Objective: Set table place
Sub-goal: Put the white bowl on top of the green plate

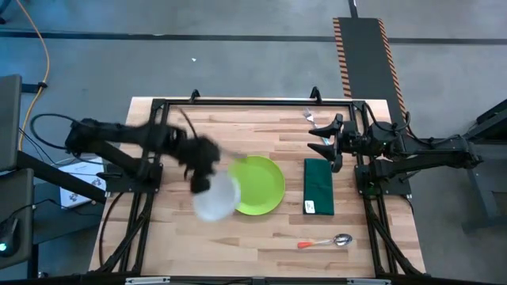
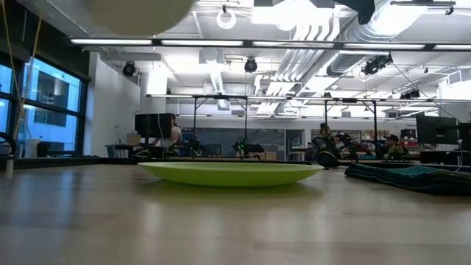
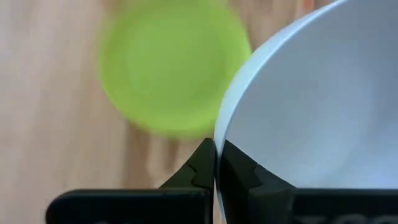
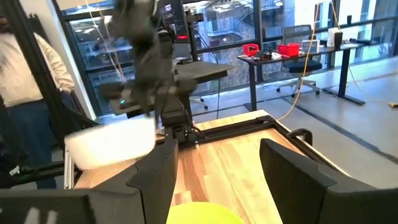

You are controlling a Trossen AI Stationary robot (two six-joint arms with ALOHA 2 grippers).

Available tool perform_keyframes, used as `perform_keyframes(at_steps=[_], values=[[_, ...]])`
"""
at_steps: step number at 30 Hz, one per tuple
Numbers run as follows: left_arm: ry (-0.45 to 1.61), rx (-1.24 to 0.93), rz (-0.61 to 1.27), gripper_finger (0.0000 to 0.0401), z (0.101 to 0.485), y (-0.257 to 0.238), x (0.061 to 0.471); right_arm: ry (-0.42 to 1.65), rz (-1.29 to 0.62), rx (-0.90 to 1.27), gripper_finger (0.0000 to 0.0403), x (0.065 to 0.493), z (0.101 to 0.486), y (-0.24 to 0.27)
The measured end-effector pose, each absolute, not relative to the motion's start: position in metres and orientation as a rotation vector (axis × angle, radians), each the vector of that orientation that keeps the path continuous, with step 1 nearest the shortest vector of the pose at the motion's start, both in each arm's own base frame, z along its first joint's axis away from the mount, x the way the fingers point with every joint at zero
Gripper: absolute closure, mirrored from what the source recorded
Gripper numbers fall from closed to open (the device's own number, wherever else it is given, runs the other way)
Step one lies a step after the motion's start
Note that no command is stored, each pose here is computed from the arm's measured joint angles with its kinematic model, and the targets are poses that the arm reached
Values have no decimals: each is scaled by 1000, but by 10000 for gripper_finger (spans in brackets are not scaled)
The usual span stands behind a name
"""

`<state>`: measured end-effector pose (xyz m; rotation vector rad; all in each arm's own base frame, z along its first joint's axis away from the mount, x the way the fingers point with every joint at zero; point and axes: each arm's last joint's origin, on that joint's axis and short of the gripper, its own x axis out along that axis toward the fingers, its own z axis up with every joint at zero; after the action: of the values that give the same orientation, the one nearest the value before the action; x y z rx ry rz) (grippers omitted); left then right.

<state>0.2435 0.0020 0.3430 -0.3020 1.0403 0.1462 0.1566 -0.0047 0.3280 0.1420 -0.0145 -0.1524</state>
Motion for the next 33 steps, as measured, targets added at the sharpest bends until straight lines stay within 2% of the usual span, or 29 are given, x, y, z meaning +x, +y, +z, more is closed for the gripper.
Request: perform_keyframes(at_steps=[4,10,19,24,33], values=[[786,-394,273,400,380,40,253,-18,-158,183,183,157,328,-5],[395,-423,239,400,404,78,263,-30,-157,180,183,157,329,-5],[162,-570,176,401,342,89,282,-29,-121,177,183,157,329,-4],[12,-589,130,401,328,83,285,-28,-118,177,183,157,329,-4],[-3,-538,130,401,328,83,284,-19,-117,182,183,157,328,-4]])
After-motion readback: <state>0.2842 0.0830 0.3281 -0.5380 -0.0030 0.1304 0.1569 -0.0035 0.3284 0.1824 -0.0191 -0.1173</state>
